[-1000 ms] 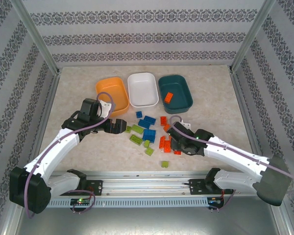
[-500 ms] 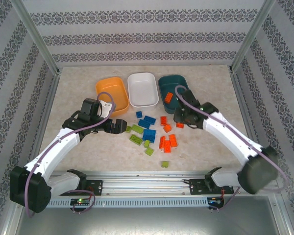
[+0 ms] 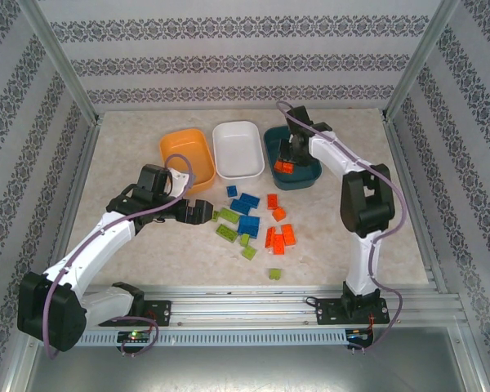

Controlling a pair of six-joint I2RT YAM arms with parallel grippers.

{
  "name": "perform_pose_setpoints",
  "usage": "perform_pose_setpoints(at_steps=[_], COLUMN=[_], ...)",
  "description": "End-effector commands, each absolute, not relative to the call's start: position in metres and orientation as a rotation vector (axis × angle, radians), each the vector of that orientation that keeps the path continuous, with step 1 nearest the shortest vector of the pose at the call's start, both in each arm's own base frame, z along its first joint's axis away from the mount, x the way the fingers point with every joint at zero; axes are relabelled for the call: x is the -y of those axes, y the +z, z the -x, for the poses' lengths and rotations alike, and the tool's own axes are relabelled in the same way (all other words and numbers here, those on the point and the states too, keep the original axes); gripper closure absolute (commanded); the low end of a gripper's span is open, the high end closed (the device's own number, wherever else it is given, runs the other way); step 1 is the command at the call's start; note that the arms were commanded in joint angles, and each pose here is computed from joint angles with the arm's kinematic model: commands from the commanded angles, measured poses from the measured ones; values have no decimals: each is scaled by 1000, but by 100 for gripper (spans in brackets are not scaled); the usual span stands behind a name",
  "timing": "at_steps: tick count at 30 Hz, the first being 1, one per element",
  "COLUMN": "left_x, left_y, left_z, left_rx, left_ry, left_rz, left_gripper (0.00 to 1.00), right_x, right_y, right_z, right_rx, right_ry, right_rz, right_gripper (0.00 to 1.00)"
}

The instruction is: Sort the legos into containers by color

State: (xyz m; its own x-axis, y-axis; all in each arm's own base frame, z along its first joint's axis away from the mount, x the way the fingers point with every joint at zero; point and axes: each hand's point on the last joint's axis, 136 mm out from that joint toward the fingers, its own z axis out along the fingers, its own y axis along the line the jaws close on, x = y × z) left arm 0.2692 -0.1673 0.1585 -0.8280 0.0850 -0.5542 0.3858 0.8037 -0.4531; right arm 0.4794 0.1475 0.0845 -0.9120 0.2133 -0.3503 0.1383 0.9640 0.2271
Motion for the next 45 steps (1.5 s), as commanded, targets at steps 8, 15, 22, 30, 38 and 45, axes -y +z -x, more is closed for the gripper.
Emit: perform_pose_setpoints(at_steps=[8,15,22,30,38,45], left_x=[165,169,177,204,212,211], left_y=[158,158,154,146,136,135], left_z=[-268,-264,-259,-234,-223,-225], left_rx=[-2469,-2470,-2488,-2509,-2530,-2532], left_ry=[-695,-702,-721,-762,-719,-698], left_rz=[-406,-431,-472,-653,-746,-744], left_gripper=[0,0,0,0,0,0], right_x=[-141,-157,-162,-153,-152,-160], right_y=[82,129,88,62,49,40], right_z=[-487,-417,-305,-242,-241,-251], right_rx=[-2738,-2688,-2830,-2893,-2898,-2908], right_ry=[261,255,193,144,153,171], right_rz=[-208,-108,-40,-6,-3,3], right_gripper=[47,38,32,35,41,42])
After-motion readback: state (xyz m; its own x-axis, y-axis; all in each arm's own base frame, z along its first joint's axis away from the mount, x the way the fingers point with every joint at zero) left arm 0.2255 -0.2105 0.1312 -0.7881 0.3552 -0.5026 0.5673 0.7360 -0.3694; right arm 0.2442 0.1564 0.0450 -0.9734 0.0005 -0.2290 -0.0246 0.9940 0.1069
